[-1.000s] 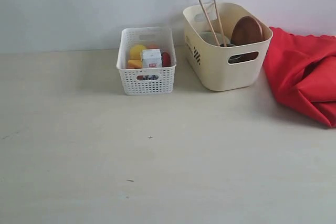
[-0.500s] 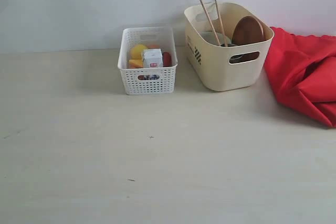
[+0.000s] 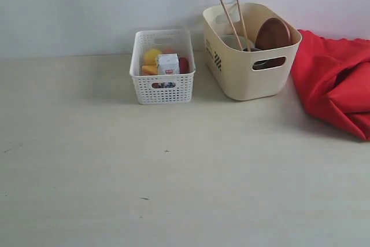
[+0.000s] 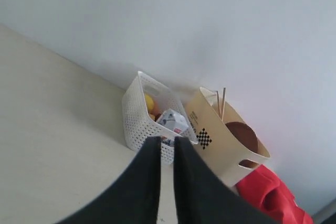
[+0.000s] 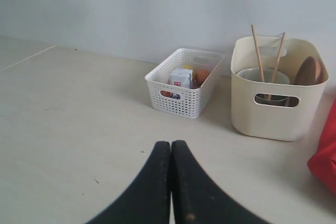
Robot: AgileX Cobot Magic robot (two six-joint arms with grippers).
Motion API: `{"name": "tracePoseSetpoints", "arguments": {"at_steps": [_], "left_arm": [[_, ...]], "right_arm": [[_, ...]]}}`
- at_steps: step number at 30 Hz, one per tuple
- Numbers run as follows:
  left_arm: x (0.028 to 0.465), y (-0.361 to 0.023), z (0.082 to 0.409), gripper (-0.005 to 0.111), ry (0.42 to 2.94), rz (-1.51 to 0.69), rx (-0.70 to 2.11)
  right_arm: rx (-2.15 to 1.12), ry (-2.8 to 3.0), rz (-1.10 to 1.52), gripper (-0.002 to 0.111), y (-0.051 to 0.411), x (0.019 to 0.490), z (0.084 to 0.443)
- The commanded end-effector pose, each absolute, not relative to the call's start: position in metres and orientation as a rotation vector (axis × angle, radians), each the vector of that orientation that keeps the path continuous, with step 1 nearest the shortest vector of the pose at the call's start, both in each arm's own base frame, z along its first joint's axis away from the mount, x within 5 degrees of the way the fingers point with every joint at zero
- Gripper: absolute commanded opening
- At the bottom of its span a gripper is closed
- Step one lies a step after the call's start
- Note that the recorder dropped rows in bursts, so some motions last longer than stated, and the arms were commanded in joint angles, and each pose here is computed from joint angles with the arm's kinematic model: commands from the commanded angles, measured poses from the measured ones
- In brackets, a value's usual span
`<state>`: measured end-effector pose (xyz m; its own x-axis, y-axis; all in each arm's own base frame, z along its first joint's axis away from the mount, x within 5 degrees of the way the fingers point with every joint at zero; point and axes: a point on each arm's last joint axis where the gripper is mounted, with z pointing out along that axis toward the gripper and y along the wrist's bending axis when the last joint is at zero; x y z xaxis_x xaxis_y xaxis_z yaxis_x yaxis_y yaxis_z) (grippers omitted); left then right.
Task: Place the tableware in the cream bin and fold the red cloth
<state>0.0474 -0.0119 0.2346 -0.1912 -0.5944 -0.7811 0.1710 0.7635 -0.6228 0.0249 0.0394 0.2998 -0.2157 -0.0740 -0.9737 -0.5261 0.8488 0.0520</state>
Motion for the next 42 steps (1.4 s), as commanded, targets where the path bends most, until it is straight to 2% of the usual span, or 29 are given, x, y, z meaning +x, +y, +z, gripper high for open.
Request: {"name": "tracePoseSetpoints", "arguments": {"at_steps": [1, 16, 23, 28, 30, 42], "left_arm": [[0.048, -0.010, 0.233, 0.012, 1.604, -0.686, -0.386], [0.053, -0.011, 0.203, 0.012, 1.684, -0.658, -0.413], [0.054, -0.009, 0.186, 0.012, 1.747, -0.649, -0.542], [0.054, -0.005, 0.186, 0.012, 1.743, -0.553, -0.519], [0.054, -0.003, 0.186, 0.012, 1.745, -0.489, -0.480], [0.054, -0.003, 0.185, 0.012, 1.756, -0.479, -0.476]], "right_arm": [[-0.464, 1.771, 0.445, 0.000, 0.040, 0.026, 0.298], [-0.445, 1.762, 0.448, 0.000, 0.039, 0.027, 0.299], [-0.363, 1.693, 0.401, 0.000, 0.034, 0.036, 0.297], [-0.370, 1.648, 0.281, 0.000, 0.030, 0.048, 0.293], [-0.311, 1.668, 0.327, 0.000, 0.030, 0.054, 0.290], [-0.242, 1.674, 0.408, 0.000, 0.031, 0.053, 0.291]]}}
